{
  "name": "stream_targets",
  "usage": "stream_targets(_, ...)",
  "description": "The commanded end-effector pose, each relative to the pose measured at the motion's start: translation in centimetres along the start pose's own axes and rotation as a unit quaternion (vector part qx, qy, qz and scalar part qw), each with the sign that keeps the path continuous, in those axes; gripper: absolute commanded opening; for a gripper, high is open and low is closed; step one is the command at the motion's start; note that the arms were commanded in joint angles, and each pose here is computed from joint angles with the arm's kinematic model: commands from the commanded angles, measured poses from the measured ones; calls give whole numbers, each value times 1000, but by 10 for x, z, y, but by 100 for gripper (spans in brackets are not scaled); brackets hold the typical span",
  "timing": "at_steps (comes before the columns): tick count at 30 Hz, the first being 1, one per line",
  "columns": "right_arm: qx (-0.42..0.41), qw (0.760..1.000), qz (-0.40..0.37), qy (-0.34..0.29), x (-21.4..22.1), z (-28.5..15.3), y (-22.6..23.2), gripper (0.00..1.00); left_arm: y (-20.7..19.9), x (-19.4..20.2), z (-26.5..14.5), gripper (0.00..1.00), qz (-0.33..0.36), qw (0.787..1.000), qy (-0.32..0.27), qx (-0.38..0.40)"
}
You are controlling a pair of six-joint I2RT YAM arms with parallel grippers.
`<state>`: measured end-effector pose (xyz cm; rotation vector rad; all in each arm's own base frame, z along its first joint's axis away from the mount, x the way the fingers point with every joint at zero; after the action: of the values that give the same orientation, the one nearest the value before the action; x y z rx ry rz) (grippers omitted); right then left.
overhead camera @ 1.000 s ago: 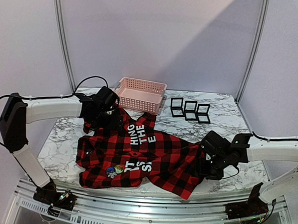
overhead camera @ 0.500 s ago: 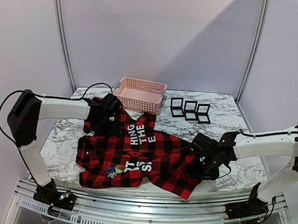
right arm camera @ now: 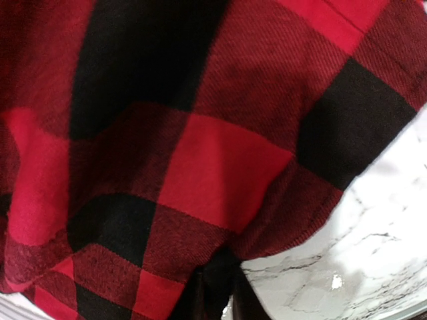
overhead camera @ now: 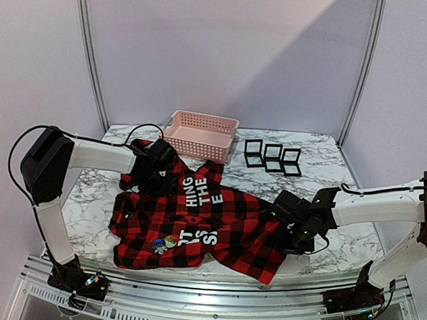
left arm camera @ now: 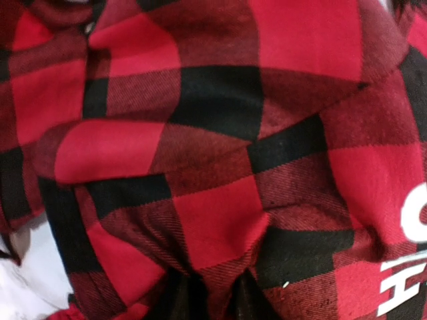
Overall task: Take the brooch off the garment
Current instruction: Smooth out the flattened clothing at the center of the board.
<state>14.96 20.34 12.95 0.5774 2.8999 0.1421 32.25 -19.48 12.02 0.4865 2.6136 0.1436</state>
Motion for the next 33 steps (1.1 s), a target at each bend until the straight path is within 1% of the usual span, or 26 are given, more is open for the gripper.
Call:
stream_targets(1, 4, 1000, 5, -24, -11, 1, 1, 9, 10, 3, 19, 13, -35, 999, -4, 3)
stream_targets(4, 2, 1000, -1, -29, -17, 1, 0, 5, 12, 4, 23, 0, -45, 999, -11, 4)
stream_targets(9, 12, 999, -9, -52, -30, -1, -4, 1, 21, 2, 25, 0, -57, 998, -20, -1)
stream_targets(19, 51, 994, -3, -99, -60, -4, -24, 1, 41, -11, 24, 0, -69, 997, -43, -17)
stream_targets(27, 38, 992, 9, -121, -81, -9, -25, 1, 52, -32, 21, 0, -68, 995, -72, -18)
stream_targets(29, 31, 993, 4, -118, -82, -13, -22, 4, 51, -41, 19, 0, -64, 994, -82, -11)
stream_targets(33, 30, 994, -12, -106, -82, -25, -21, 28, 49, -58, 16, 0, -57, 993, -100, 6)
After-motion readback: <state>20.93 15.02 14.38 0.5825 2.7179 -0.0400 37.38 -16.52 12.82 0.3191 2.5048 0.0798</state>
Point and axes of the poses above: each gripper's point midway between its finger pads, its own z axis out along the fingers, its own y axis along the line the jaws close on, x = y × z, the point moved 10 cm from there along -z, back along the fingers, and after that the axes turned 15 degrees about z, right-handed, at the moved point
